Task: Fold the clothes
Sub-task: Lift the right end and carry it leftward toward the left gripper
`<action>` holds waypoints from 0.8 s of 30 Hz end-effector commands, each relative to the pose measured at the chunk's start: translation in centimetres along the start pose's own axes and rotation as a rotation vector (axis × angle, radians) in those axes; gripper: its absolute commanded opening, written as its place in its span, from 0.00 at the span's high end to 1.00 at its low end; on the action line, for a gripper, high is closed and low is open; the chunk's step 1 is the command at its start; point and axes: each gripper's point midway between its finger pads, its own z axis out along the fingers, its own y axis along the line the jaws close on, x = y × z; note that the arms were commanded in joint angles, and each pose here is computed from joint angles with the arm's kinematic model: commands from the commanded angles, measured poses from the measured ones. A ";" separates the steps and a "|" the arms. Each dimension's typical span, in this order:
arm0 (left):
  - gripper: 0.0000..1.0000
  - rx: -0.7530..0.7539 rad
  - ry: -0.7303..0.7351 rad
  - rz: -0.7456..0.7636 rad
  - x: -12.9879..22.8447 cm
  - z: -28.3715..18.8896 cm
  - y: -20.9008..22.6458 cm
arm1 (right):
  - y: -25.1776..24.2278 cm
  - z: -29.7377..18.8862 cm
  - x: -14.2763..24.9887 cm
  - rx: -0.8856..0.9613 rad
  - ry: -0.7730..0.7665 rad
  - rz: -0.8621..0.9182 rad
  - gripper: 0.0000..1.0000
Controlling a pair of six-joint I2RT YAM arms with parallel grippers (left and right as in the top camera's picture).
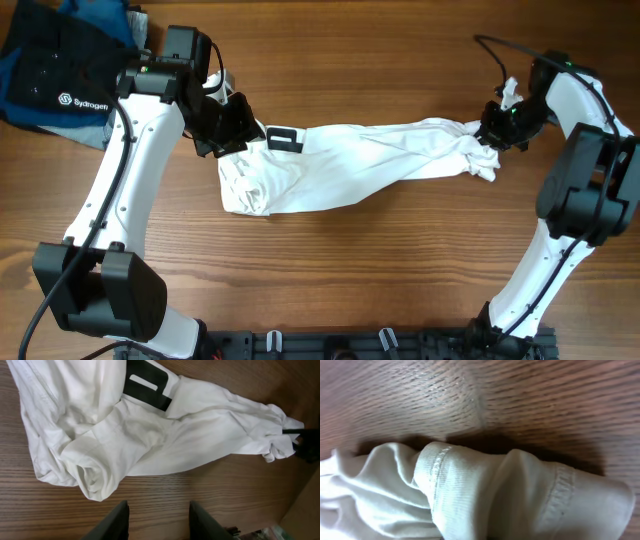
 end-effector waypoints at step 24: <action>0.60 0.014 -0.039 0.026 -0.3 -0.8 -0.6 | 8.3 -9.2 -1.8 0.265 -0.165 -0.227 0.96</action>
